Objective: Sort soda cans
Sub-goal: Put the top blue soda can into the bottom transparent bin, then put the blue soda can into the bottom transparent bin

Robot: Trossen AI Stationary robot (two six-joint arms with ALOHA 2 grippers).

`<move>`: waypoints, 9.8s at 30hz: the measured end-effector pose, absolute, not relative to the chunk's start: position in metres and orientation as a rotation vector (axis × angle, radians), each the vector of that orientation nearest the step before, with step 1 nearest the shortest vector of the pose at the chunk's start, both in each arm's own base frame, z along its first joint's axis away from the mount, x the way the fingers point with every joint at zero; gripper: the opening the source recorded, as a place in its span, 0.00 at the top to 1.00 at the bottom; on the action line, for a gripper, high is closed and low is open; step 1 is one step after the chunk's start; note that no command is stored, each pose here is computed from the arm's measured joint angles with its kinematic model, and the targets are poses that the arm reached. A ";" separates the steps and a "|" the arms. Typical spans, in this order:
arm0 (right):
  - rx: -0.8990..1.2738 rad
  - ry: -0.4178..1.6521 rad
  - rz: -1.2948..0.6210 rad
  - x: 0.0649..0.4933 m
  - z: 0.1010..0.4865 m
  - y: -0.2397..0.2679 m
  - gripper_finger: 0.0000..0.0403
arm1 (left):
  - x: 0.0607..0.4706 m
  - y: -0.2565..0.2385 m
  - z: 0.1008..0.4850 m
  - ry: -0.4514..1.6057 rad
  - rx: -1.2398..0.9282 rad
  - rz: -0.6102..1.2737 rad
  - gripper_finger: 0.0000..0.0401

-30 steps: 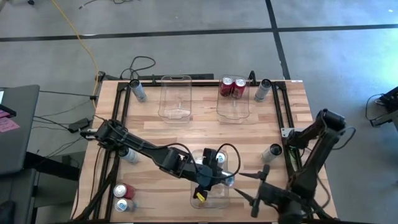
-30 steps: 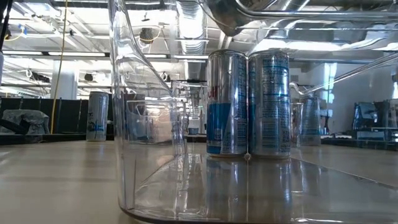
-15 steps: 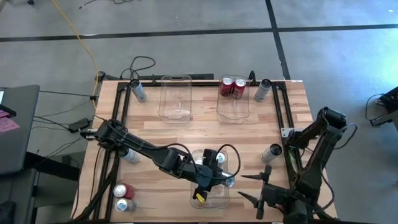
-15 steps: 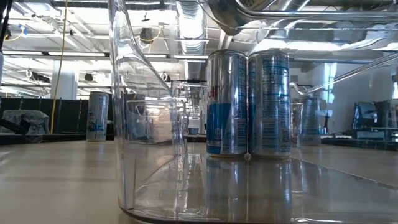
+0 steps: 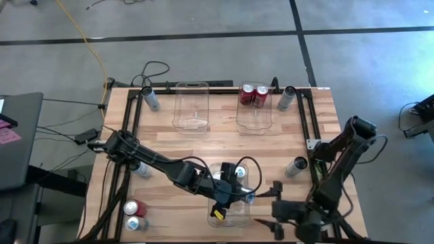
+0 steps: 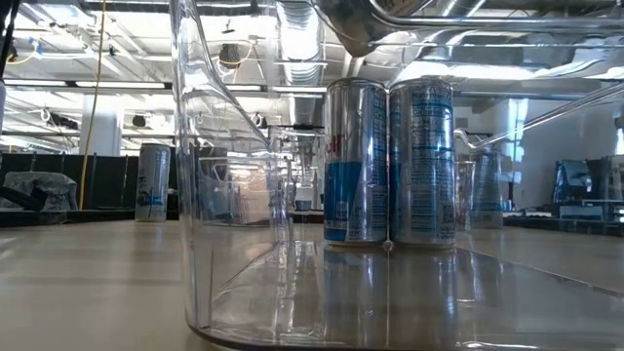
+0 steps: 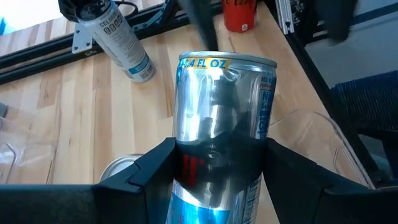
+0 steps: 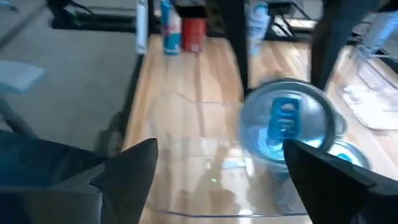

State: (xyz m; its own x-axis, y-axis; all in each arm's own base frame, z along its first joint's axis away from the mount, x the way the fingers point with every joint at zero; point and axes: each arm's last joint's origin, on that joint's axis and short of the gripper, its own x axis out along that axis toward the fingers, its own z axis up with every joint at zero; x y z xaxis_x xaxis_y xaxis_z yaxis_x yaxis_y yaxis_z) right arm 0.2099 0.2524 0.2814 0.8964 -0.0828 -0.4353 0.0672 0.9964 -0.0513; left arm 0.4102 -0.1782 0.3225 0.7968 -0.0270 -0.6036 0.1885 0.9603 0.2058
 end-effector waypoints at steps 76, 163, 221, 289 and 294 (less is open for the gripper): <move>0.130 0.869 -0.039 0.277 0.318 0.190 0.43 | 0.311 -0.186 0.384 0.689 0.298 0.150 0.41; -0.070 0.795 -0.446 0.230 0.366 0.212 0.22 | 0.161 -0.125 0.329 0.694 0.035 0.398 0.44; -0.260 0.428 -0.750 0.251 0.354 0.181 0.22 | 0.113 -0.238 0.327 1.316 -1.097 0.536 0.33; -0.242 0.506 -0.831 0.270 0.352 0.152 0.22 | 0.125 -0.273 0.281 1.393 -0.938 0.637 0.14; -0.240 0.505 -0.831 0.270 0.352 0.152 0.22 | 0.126 -0.276 0.273 1.382 -0.897 0.665 0.14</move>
